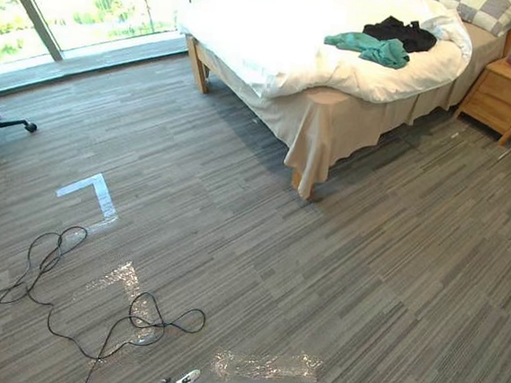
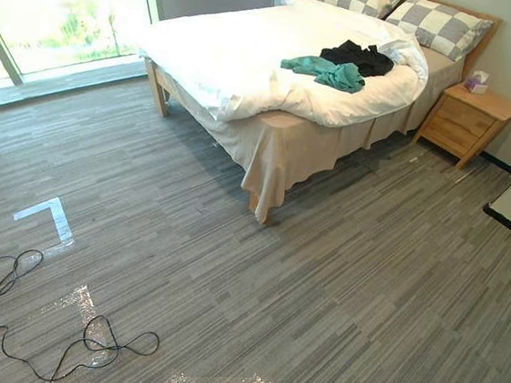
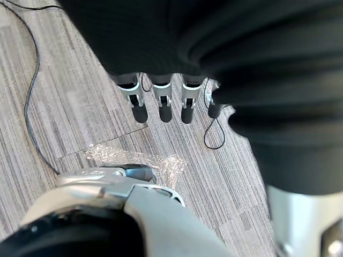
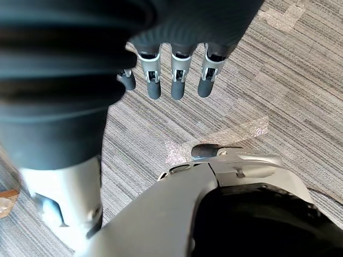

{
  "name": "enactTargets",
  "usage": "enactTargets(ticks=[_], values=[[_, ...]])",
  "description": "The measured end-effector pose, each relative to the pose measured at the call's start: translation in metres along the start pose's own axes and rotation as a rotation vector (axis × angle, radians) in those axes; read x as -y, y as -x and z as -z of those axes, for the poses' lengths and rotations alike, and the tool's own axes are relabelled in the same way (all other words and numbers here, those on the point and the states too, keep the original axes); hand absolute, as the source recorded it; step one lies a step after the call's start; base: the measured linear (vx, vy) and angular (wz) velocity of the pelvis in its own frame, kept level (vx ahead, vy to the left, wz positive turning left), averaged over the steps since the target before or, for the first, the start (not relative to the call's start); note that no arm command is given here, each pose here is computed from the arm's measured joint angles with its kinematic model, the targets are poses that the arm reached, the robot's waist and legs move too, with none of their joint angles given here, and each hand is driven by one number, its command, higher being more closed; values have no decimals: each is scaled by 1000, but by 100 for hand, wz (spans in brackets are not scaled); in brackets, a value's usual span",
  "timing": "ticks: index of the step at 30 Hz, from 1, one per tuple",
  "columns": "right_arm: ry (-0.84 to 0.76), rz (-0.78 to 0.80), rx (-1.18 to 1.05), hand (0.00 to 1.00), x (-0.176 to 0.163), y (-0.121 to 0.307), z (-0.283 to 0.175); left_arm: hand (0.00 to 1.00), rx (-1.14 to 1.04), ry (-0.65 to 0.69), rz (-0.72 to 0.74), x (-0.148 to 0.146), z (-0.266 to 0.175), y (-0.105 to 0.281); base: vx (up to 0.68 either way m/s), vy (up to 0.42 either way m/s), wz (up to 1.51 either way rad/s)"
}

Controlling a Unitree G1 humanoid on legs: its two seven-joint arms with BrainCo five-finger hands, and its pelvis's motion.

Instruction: Tidy the bed and pick cloth on bed and put in laundry

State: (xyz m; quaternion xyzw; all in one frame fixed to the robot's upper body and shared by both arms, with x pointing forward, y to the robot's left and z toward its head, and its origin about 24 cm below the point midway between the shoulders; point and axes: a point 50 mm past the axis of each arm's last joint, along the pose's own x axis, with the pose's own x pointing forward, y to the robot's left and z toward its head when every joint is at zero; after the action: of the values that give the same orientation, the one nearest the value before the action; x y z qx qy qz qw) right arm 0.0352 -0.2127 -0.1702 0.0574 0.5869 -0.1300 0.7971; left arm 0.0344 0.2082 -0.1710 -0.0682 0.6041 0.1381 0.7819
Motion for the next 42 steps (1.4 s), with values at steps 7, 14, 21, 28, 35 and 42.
enactTargets(ticks=[7, 14, 21, 28, 35, 42], values=[[-4, -3, -3, 0, -1, -1, -3, 0, 1, -75, 0, 0, -5, -1, -88, -28, -12], [-41, -6, 8, 0, 0, 0, -2, 0, 23, -54, 11, 1, -4, 0, -39, -28, -9], [-88, -46, 114, 0, -15, -1, -21, 0, 118, -100, 27, -5, -17, 1, 44, 19, -35], [-67, -20, 149, 0, -11, -1, -31, 0, 204, -132, -11, 4, -26, 1, 74, -25, -26], [36, -13, 142, 0, -10, 1, -29, 0, 347, -90, -94, 4, -37, 8, 58, -93, -6], [144, -24, 174, 0, -3, -4, -62, 0, 404, 27, -122, 16, -34, 13, 294, -41, -53]])
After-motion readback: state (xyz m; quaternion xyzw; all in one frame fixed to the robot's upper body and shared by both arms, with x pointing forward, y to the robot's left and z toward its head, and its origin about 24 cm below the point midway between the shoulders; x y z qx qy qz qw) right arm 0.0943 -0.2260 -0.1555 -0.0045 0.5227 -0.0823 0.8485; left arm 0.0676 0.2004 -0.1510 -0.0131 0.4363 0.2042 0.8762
